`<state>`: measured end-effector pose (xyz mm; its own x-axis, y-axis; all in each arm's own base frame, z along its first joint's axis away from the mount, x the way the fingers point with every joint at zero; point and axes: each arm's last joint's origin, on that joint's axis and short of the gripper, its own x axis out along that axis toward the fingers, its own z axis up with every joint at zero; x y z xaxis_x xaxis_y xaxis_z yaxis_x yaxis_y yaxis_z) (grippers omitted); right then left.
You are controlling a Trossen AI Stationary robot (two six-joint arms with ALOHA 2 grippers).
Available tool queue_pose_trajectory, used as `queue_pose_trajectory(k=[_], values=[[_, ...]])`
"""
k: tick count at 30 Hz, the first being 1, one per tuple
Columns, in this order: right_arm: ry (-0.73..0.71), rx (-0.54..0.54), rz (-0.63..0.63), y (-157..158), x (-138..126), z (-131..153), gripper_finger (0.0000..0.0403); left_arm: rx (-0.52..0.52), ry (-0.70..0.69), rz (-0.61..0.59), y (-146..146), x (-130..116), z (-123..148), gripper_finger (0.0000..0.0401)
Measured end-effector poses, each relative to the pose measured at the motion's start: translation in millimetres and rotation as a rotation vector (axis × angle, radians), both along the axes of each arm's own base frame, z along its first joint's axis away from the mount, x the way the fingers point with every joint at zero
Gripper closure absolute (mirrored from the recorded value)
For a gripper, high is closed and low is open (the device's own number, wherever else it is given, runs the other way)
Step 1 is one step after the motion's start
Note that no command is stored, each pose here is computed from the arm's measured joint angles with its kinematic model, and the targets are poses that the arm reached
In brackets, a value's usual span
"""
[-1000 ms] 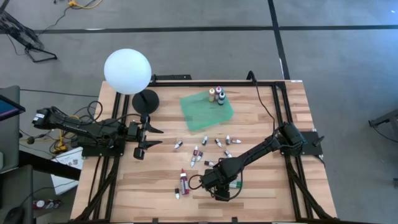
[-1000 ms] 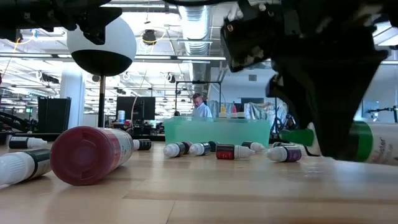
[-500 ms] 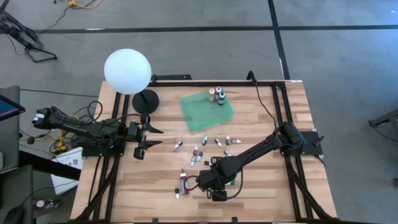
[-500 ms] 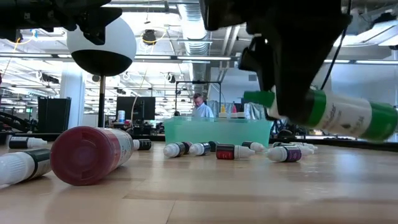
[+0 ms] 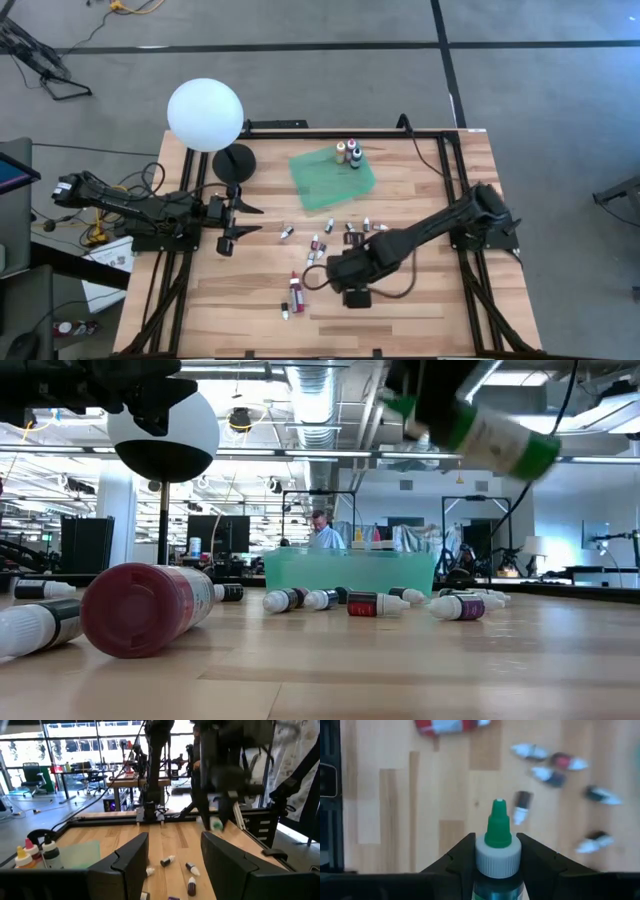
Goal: Pick & Place food coloring
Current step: Put the green food coloring bottle into the green bin
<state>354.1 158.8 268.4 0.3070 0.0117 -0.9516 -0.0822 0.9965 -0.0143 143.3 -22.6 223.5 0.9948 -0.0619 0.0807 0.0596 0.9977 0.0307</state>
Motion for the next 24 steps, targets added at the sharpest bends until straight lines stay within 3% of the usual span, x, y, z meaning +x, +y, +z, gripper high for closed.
queue_pose_trajectory(k=[14,24], values=[[-0.291,-0.209,-0.057,-9.1,-78.5,93.8,0.0278,-0.067,0.072,-0.004,-0.1,0.3,-6.6,0.0225],[-0.440,-0.337,-0.143,-15.6,-136.5,98.8,0.0280,-0.100,0.089,-0.013,-0.3,0.3,-8.0,0.0225]])
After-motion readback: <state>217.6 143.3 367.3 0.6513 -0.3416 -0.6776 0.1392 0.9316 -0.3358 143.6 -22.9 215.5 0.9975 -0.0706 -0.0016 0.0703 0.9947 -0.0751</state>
